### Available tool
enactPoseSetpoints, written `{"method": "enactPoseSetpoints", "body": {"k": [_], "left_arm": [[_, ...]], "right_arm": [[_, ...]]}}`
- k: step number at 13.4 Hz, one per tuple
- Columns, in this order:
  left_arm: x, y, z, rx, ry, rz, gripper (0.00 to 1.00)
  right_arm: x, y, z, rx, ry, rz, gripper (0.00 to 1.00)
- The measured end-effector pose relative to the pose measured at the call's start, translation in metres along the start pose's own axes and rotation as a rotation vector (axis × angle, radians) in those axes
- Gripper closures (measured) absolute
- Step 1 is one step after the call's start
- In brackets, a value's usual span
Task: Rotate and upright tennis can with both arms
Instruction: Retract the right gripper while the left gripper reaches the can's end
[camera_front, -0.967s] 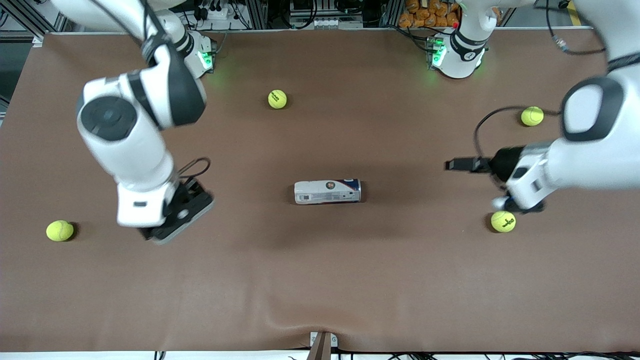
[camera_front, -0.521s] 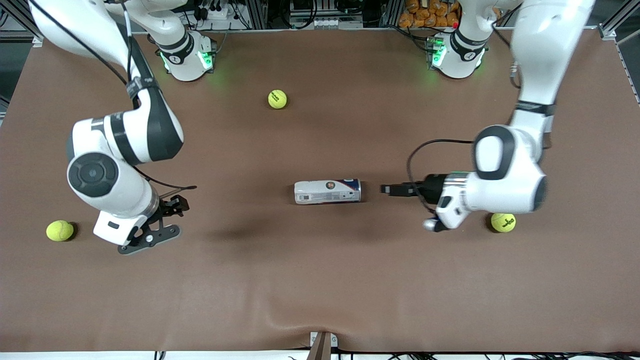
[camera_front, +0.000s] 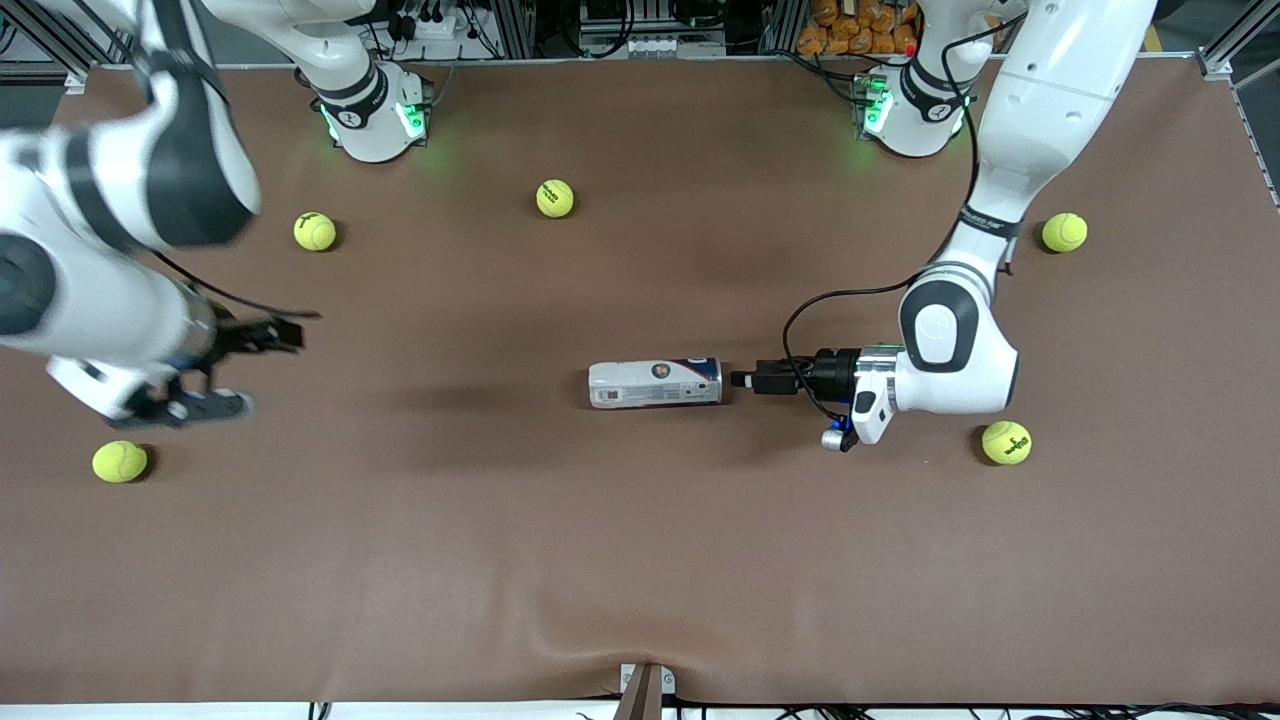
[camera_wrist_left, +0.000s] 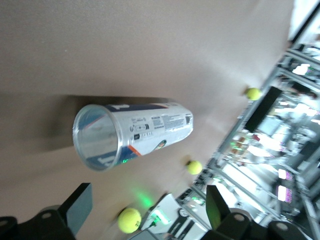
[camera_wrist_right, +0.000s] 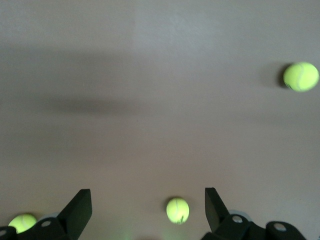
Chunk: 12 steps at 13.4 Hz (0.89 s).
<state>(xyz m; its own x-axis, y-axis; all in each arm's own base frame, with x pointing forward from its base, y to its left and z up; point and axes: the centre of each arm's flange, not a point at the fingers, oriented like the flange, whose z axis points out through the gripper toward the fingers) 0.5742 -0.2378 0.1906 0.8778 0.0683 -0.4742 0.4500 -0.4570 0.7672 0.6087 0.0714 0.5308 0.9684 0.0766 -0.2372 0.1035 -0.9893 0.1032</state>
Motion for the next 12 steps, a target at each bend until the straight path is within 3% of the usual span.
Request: {"method": "enactPoseSetpoints", "body": {"k": [3, 8, 11, 12], "left_arm": [[0.009, -0.027, 0.014, -0.072, 0.012, 0.004, 0.0], [0.013, -0.037, 0.022, -0.124, 0.027, 0.003, 0.1], [0.018, -0.051, 0.031, -0.162, 0.039, -0.01, 0.16], [0.018, -0.054, 0.035, -0.172, 0.041, -0.017, 0.25]], "right_arm": [[-0.034, 0.019, -0.043, 0.031, 0.067, 0.034, 0.0], [-0.086, 0.081, -0.097, 0.108, 0.191, 0.147, 0.0], [-0.116, 0.093, -0.113, 0.12, 0.186, 0.171, 0.0], [-0.118, 0.093, -0.114, 0.121, 0.183, 0.172, 0.0]]}}
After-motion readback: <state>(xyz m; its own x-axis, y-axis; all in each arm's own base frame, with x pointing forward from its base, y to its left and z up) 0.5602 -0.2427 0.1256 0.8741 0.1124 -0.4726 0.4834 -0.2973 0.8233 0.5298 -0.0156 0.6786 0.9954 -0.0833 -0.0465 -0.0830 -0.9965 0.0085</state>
